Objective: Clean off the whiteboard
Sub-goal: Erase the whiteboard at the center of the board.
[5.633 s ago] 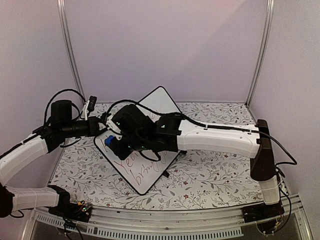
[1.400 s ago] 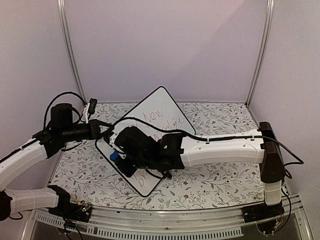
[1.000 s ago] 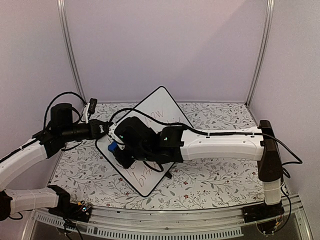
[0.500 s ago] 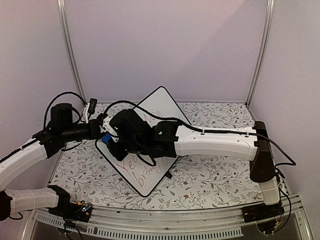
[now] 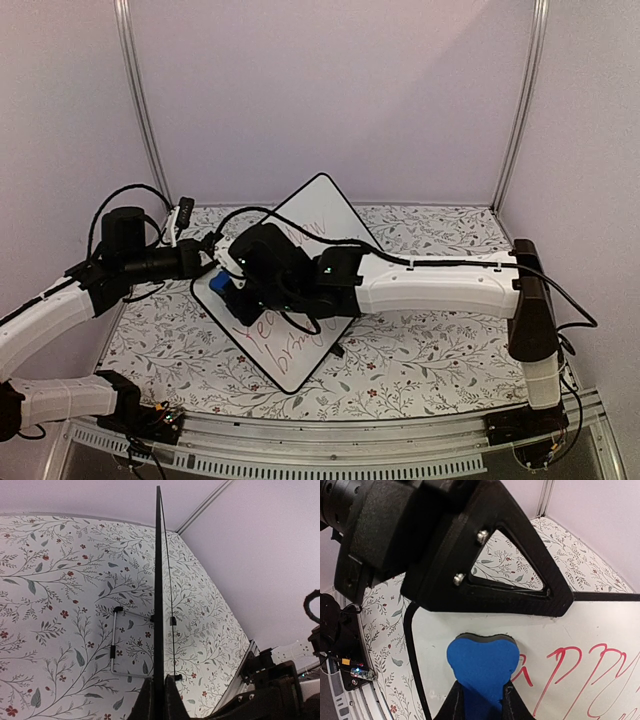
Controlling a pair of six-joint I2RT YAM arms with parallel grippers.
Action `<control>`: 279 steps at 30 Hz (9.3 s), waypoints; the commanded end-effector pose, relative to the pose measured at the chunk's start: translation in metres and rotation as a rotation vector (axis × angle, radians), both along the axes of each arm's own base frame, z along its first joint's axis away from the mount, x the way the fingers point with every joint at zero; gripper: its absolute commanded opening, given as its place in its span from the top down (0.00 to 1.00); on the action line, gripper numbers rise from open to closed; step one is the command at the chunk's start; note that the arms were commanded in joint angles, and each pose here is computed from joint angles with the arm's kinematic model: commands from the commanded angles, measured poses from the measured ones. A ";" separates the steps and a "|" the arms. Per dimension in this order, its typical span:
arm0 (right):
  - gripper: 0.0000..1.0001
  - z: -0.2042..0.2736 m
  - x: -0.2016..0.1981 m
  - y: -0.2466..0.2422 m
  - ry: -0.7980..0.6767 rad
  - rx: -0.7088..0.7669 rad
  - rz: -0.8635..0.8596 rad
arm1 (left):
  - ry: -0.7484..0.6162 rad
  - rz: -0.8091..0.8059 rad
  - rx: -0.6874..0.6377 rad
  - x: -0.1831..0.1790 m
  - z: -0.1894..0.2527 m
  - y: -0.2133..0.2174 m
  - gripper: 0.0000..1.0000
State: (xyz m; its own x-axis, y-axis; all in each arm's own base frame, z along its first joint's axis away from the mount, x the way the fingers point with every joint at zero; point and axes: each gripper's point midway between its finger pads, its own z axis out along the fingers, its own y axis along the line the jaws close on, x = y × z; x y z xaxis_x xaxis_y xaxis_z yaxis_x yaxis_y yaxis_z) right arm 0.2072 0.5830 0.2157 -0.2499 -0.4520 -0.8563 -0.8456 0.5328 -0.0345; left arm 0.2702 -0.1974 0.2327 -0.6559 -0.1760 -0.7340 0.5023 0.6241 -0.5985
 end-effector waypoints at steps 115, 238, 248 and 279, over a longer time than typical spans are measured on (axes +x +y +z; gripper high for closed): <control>0.96 -0.037 0.006 -0.062 0.041 -0.129 0.103 | -0.086 -0.093 -0.049 -0.008 0.023 -0.015 1.00; 0.98 -0.007 0.080 -0.033 0.015 -0.040 0.047 | -0.083 -0.114 -0.053 -0.011 0.023 -0.017 1.00; 0.98 -0.048 0.067 -0.061 0.072 -0.112 0.030 | -0.084 -0.111 -0.052 -0.011 0.023 -0.016 1.00; 0.98 -0.027 0.072 -0.067 0.090 -0.083 -0.035 | -0.074 -0.112 -0.049 -0.009 0.020 -0.017 1.00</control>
